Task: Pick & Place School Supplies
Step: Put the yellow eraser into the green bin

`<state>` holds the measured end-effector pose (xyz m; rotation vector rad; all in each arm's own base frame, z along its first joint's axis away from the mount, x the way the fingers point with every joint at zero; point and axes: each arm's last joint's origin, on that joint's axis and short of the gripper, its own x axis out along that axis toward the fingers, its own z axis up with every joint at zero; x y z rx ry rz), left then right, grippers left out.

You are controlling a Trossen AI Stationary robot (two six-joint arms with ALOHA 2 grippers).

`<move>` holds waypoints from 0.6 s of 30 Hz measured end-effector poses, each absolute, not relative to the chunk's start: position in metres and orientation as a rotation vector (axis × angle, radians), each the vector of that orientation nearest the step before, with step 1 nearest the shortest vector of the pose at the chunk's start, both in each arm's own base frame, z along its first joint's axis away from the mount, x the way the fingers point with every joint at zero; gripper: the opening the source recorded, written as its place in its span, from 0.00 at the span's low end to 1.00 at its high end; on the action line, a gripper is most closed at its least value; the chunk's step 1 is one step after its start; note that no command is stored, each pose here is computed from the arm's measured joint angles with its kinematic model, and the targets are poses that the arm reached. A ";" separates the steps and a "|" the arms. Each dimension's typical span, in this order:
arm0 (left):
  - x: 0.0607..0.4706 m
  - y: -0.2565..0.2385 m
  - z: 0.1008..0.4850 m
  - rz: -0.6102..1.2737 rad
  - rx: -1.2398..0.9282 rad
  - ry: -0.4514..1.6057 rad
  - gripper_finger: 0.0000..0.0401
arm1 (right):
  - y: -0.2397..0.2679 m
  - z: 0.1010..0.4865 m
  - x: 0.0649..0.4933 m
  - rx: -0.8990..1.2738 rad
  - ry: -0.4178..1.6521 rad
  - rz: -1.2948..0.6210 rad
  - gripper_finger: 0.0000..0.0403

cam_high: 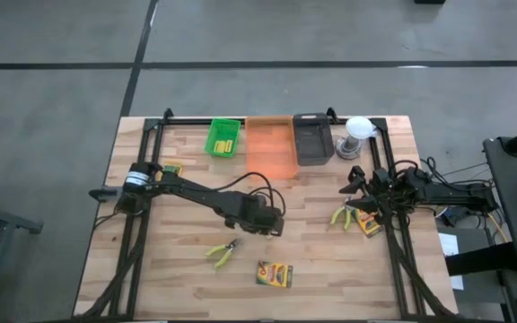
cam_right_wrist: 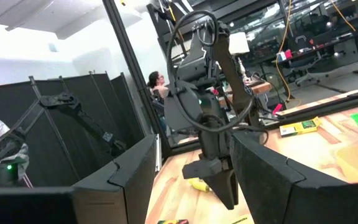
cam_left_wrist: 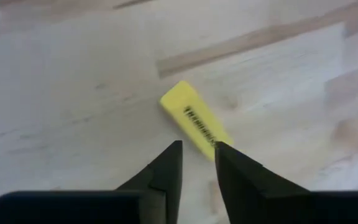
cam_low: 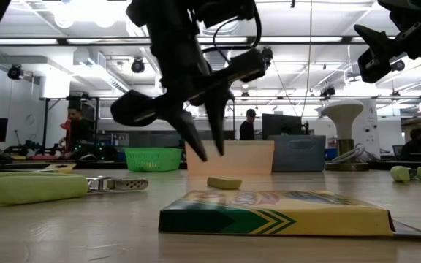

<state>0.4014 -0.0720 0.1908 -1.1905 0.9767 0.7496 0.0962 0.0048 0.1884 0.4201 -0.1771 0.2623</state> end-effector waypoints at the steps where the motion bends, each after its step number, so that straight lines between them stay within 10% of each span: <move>1: 0.402 -0.071 0.191 0.754 -1.198 0.967 0.28 | 0.005 0.188 0.096 0.420 -0.177 0.262 0.50; 18: 0.410 -0.060 0.174 0.838 -1.319 0.901 0.42 | 0.005 0.188 0.096 0.420 -0.177 0.262 0.50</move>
